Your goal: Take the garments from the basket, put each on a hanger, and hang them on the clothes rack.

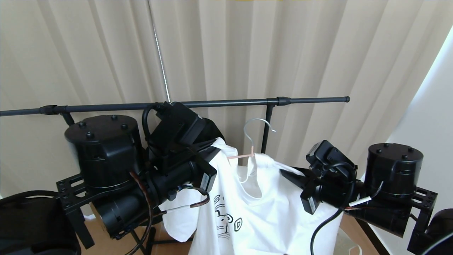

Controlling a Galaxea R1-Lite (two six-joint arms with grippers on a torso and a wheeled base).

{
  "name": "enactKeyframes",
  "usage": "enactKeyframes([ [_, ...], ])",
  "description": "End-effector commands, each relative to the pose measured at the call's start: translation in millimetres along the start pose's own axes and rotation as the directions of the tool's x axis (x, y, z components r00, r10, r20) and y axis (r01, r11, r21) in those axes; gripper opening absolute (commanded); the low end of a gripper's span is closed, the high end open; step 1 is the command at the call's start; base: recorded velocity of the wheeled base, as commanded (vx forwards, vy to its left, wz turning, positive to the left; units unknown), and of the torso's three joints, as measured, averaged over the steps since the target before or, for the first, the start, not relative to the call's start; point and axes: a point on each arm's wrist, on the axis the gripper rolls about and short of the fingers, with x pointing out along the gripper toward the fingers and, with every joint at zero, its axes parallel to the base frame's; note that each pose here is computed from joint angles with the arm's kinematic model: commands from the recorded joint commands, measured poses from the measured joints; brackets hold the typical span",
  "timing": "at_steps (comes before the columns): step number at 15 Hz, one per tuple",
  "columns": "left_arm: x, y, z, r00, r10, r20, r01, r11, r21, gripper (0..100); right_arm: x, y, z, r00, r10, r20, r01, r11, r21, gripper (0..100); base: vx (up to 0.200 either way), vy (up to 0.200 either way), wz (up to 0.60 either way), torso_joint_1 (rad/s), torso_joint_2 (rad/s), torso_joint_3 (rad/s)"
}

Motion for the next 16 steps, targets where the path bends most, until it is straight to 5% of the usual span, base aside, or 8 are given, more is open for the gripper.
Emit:
enactKeyframes([
  [1,-6.3,-0.6,8.8,1.0,-0.004,0.03,0.004,1.0,-0.011,0,11.7,4.8,-16.0,0.999,0.017,-0.042,-0.017,1.0,0.009,0,0.0,0.0,0.0,0.0,0.0,0.0],
  [6,-5.9,-4.1,9.0,0.999,-0.017,0.03,0.017,1.0,-0.022,0,27.5,16.4,-25.5,0.998,0.046,-0.04,-0.046,0.999,0.008,0,0.0,0.0,0.0,0.0,0.0,0.0],
  [9,-5.7,-8.2,7.0,0.999,-0.031,0.023,0.032,0.999,-0.026,0,28.5,21.6,-15.2,0.999,0.046,0.029,-0.048,0.994,0.096,0,0.0,0.0,0.0,0.0,0.0,0.0],
  [16,-6.7,-7.7,4.8,1.0,-0.024,0.015,0.024,0.999,-0.026,0,13.6,15.1,7.0,0.99,0.022,0.136,-0.042,0.989,0.143,0,0.0,0.0,0.0,0.0,0.0,0.0],
])
